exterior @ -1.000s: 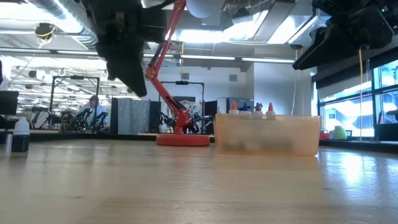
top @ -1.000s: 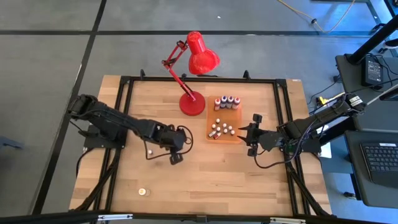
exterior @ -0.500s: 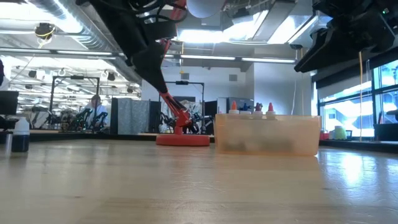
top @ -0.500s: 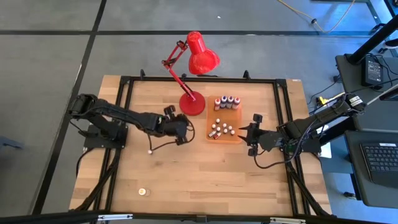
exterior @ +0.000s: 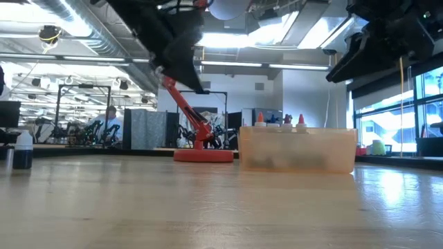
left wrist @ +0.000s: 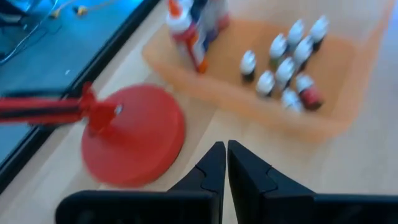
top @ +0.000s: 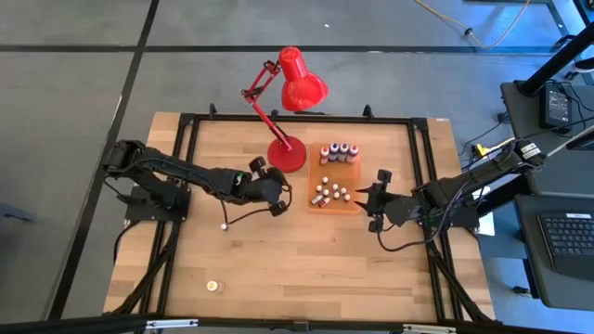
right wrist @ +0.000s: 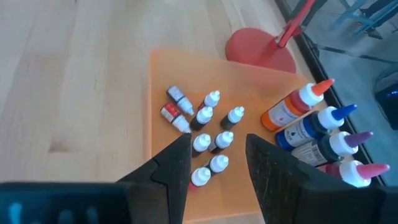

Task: Pick & Place food coloring
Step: Put the small brown food coloring bottle into the orange bin

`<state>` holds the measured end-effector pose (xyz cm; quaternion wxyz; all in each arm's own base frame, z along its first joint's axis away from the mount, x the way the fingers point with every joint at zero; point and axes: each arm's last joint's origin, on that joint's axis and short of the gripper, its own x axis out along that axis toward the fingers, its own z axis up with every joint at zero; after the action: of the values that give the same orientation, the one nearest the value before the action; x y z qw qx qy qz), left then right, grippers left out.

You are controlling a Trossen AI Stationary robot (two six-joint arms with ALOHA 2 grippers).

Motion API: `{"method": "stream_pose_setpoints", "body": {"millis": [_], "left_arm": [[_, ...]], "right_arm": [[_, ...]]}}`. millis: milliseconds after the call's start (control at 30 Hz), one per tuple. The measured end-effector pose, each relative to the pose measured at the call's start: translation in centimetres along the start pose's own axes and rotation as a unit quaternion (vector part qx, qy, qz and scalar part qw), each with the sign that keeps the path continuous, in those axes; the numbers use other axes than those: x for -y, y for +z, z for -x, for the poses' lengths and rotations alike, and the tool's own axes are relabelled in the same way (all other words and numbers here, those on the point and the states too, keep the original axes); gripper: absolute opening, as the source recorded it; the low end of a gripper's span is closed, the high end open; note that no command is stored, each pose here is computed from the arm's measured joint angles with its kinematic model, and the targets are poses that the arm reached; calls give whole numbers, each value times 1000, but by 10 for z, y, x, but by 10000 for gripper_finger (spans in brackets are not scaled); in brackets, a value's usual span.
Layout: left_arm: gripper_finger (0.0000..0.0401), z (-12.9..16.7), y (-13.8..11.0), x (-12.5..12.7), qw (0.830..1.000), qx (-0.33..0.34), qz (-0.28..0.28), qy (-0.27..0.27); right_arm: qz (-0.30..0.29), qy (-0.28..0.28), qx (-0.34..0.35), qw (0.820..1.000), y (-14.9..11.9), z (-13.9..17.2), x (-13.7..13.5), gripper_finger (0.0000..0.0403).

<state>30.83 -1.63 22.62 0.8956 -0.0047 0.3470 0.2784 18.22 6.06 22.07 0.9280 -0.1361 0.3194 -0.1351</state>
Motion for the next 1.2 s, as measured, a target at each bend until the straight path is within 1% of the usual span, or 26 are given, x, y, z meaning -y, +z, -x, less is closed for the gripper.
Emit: {"method": "stream_pose_setpoints", "body": {"millis": [67,167,267,333,467,600,667,800,867,900,967,1000,1133,1200], "left_arm": [[16,2,5,5,999,27,12,-12],[22,7,14,14,996,77,36,-39],[35,14,19,24,990,108,42,-82],[46,19,21,30,985,125,48,-105],[71,27,20,40,981,138,28,-134],[98,30,19,44,979,139,20,-146],[112,30,18,45,976,130,13,-172],[132,29,10,48,966,69,2,-249],[137,29,4,49,961,26,14,-274],[138,29,-1,48,960,-4,29,-277],[139,27,-10,45,959,-69,75,-264],[138,26,-15,42,958,-103,98,-248],[134,28,-39,30,949,-231,151,-150],[134,30,-48,24,942,-271,170,-101]], "right_arm": [[6,-4,-5,1000,-1,-4,-3,155],[-7,-23,10,1000,4,-12,-7,155],[-11,-7,13,1000,6,-20,-13,155],[3,5,7,1000,5,-24,-17,155],[6,12,0,1000,4,-34,-25,155],[-1,14,-5,1000,2,-42,-31,155],[-10,14,-12,1000,0,-46,-33,155],[-33,38,-38,998,-6,-53,-40,155],[-36,60,-52,996,-9,-56,-44,155],[-40,71,-60,995,-10,-58,-46,155],[-42,92,-75,992,-14,-62,-50,155],[-44,100,-82,991,-15,-63,-52,155],[-41,111,-92,989,-18,-67,-55,155],[-44,113,-87,989,-17,-67,-56,155]]}}
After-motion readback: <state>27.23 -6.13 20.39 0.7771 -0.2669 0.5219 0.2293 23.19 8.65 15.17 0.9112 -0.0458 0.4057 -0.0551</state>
